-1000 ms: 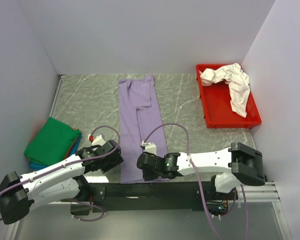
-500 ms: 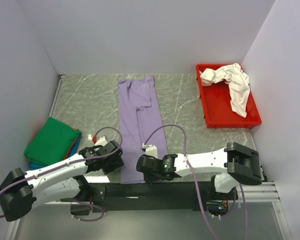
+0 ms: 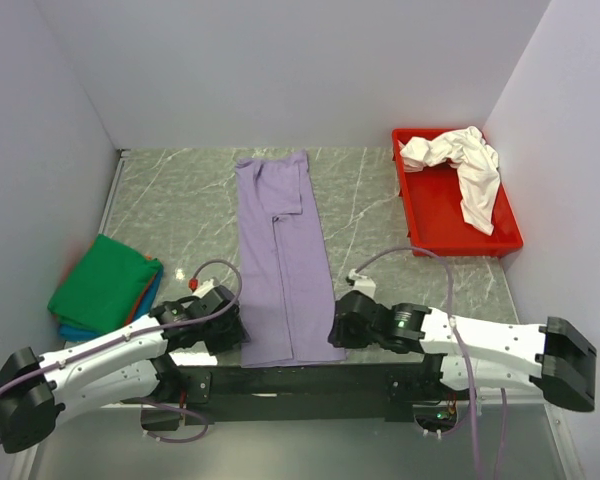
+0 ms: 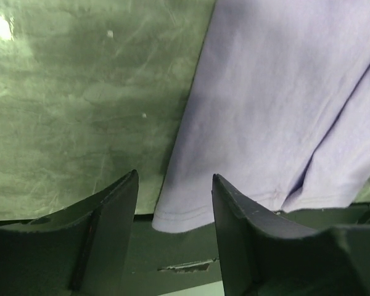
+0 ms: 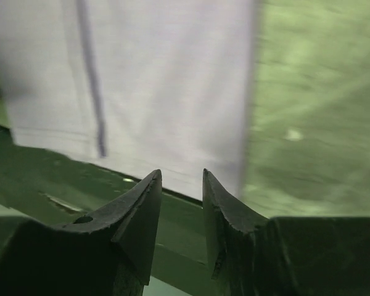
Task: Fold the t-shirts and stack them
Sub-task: Fold the tshirt
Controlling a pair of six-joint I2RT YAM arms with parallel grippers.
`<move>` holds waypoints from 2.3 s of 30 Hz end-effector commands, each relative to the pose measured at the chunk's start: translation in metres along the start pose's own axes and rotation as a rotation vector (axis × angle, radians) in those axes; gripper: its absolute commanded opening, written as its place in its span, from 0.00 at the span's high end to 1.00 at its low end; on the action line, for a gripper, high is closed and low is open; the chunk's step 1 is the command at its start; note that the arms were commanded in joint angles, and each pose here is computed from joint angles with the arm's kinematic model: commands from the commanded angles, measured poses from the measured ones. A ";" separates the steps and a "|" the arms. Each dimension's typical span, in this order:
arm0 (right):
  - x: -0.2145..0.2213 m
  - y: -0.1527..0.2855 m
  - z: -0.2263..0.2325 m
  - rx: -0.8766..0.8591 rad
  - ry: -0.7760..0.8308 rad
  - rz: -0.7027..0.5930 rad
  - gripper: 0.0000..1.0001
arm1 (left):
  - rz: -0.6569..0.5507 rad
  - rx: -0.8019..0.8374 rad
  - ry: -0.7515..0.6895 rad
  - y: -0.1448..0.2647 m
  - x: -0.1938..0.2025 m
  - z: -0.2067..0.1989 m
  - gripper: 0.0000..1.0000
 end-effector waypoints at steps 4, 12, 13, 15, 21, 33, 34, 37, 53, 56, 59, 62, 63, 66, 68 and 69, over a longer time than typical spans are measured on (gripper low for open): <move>0.002 0.004 -0.029 -0.005 -0.081 0.024 0.60 | 0.021 0.049 -0.007 0.006 0.004 0.000 0.52; 0.010 -0.001 -0.050 -0.018 -0.123 0.074 0.60 | 0.078 0.049 -0.014 0.000 0.014 0.006 0.78; 0.011 -0.003 -0.051 -0.022 -0.126 0.079 0.60 | 0.082 0.044 -0.016 -0.002 0.015 0.006 0.78; 0.012 -0.007 -0.051 -0.030 -0.128 0.087 0.60 | 0.088 0.047 -0.023 -0.002 0.017 0.006 0.78; 0.017 -0.010 -0.050 -0.045 -0.136 0.129 0.60 | 0.098 0.045 -0.038 -0.002 0.021 0.006 0.75; 0.021 -0.013 -0.047 -0.070 -0.129 0.173 0.61 | 0.115 0.053 -0.061 -0.002 0.025 0.006 0.65; 0.022 -0.013 -0.047 -0.070 -0.129 0.176 0.61 | 0.115 0.054 -0.065 -0.002 0.026 0.006 0.65; 0.024 -0.013 -0.049 -0.074 -0.135 0.182 0.61 | 0.121 0.056 -0.072 -0.001 0.028 0.005 0.66; 0.021 -0.007 -0.040 -0.140 -0.145 0.181 0.75 | 0.171 0.150 -0.094 0.004 0.037 -0.006 0.99; 0.019 -0.005 -0.036 -0.165 -0.145 0.177 0.88 | 0.160 0.159 -0.103 0.006 0.035 -0.009 0.99; 0.013 0.000 -0.031 -0.170 -0.131 0.152 1.00 | 0.123 0.161 -0.118 0.013 0.029 -0.015 0.99; -0.001 0.006 -0.023 -0.161 -0.117 0.074 1.00 | 0.047 0.174 -0.146 0.021 0.017 -0.028 1.00; -0.011 0.010 -0.015 -0.164 -0.119 0.045 1.00 | 0.005 0.160 -0.148 0.021 0.011 -0.031 1.00; -0.040 0.020 0.004 -0.183 -0.098 -0.058 1.00 | -0.059 0.166 -0.153 0.025 -0.007 -0.049 1.00; -0.060 0.017 0.010 -0.168 -0.085 -0.099 1.00 | -0.117 0.161 -0.122 0.027 -0.026 -0.059 1.00; -0.074 0.018 0.022 -0.189 -0.086 -0.119 1.00 | -0.131 0.152 -0.081 0.025 -0.040 -0.062 1.00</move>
Point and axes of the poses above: each gripper's point midway between its finger pads, its own y axis back along the fingers, its own z axis along the line the jaws close on, x = y × z, the point moved 8 cm from there along y, back along the fingers, and after that the axes turned 6 degrees about -y, right-handed, at the moved point
